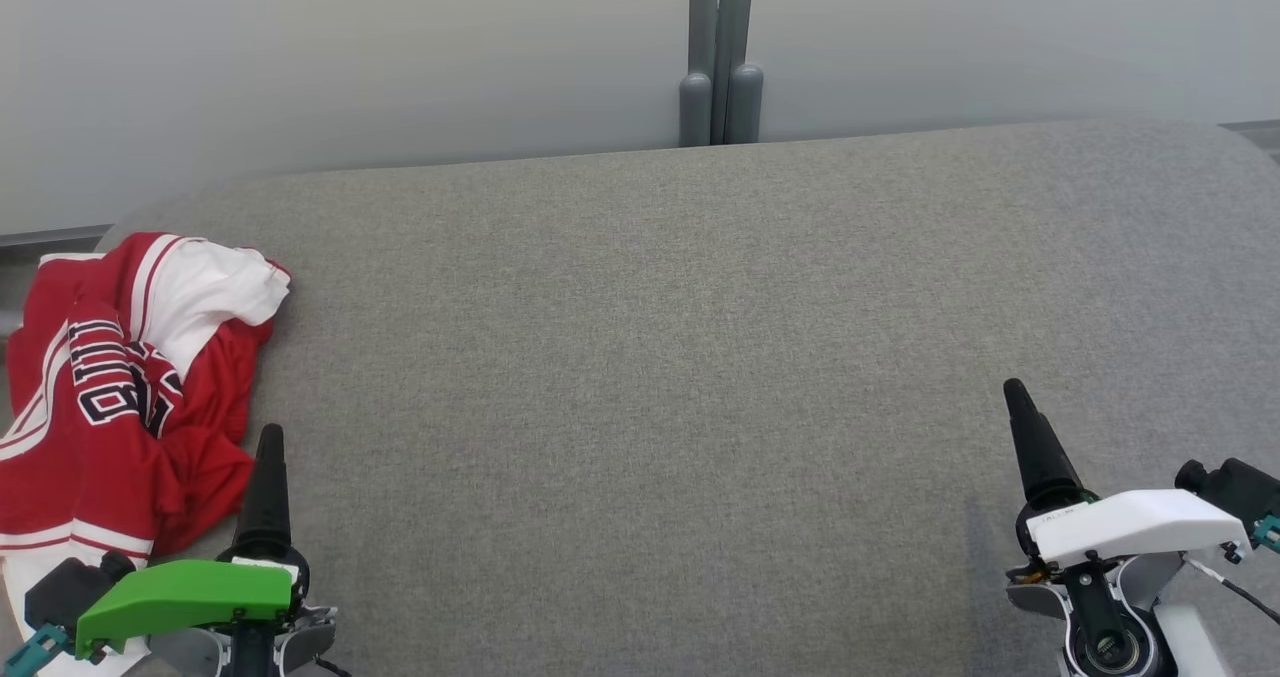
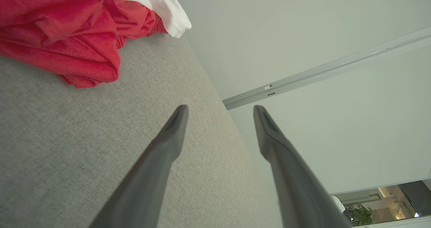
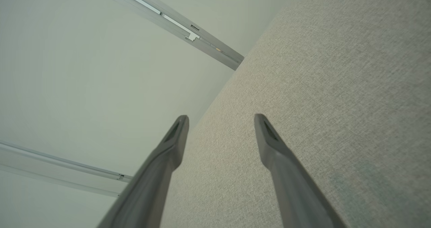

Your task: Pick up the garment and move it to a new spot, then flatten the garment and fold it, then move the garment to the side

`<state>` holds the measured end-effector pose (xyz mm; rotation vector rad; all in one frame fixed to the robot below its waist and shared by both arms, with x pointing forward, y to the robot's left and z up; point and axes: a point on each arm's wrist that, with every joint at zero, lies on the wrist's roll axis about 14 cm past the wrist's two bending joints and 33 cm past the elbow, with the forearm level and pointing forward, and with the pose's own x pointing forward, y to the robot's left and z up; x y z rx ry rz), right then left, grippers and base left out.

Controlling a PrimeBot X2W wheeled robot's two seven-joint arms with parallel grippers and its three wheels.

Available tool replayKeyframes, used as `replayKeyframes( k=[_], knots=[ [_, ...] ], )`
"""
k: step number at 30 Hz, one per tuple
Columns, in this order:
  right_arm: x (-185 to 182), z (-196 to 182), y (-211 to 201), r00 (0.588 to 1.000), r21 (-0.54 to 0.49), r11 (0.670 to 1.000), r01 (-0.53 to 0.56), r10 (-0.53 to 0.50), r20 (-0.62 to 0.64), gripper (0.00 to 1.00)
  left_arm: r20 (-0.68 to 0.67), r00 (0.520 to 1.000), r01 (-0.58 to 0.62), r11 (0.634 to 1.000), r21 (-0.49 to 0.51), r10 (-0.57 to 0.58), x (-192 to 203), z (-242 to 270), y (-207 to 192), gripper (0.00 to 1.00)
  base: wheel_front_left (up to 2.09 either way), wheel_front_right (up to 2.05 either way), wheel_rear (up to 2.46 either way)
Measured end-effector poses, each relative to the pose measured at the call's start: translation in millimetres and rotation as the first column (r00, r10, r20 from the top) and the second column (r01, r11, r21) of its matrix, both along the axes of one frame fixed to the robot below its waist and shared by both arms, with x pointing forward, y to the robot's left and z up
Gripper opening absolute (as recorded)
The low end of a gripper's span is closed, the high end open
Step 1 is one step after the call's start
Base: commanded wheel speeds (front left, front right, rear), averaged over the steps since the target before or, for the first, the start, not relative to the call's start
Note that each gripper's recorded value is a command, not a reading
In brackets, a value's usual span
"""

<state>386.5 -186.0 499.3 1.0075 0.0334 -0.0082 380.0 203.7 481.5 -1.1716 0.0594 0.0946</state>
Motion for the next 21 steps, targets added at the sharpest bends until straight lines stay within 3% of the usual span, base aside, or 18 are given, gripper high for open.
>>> replayKeyframes(
  k=[9,21],
  knots=[
    [3,8,8,0.999,-0.178,0.984,-0.027,0.032,0.029,1.00,0.005,1.000,0.011,0.981,0.192,-0.013,0,3,1,1.00,0.00,0.00,0.00],
    [4,11,13,0.997,-0.363,0.931,-0.044,0.064,0.045,1.00,-0.003,0.999,0.034,0.926,0.376,-0.035,-2,1,1,1.00,0.00,0.00,0.00]
  ],
)
